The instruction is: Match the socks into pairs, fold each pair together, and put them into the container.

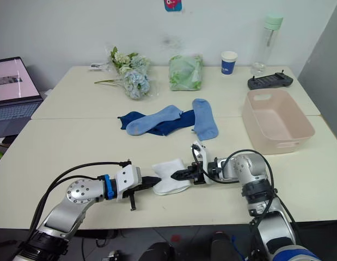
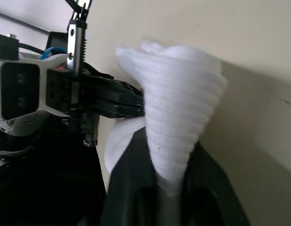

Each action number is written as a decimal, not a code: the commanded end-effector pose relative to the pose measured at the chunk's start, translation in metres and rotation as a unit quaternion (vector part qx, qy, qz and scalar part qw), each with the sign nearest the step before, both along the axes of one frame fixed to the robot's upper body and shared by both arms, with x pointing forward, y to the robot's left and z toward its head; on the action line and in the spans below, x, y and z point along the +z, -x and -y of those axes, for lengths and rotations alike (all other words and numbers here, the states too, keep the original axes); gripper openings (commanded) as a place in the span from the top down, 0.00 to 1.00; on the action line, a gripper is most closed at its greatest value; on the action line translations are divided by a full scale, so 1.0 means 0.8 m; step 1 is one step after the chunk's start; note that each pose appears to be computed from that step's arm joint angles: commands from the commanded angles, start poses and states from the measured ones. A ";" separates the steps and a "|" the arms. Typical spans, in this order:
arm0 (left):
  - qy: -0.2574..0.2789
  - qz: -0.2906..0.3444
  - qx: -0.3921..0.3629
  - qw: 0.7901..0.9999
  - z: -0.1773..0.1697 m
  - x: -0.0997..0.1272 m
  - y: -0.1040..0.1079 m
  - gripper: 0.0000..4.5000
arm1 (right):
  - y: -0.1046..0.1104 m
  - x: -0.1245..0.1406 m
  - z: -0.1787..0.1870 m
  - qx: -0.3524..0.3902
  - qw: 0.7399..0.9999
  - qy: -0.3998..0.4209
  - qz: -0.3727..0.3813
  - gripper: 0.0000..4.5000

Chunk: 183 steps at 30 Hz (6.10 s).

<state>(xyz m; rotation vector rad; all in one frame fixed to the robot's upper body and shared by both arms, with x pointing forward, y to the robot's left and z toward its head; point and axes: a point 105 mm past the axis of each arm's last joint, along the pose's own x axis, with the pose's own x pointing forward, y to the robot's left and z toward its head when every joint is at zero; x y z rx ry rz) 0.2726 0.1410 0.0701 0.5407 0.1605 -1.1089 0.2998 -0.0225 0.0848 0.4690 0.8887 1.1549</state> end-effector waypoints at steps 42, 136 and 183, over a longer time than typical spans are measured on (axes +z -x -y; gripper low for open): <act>0.237 0.122 -0.116 0.957 0.166 0.239 -0.052 0.00 | -0.137 0.161 0.352 0.093 0.623 0.578 0.519 0.63; 0.277 0.083 0.255 0.923 -0.003 0.123 -0.046 0.00 | -0.136 0.051 0.126 -0.257 0.787 0.232 0.511 0.01; 0.153 -0.033 0.083 0.984 0.059 0.090 -0.109 0.00 | 0.070 0.021 0.109 0.223 0.818 0.105 0.520 1.00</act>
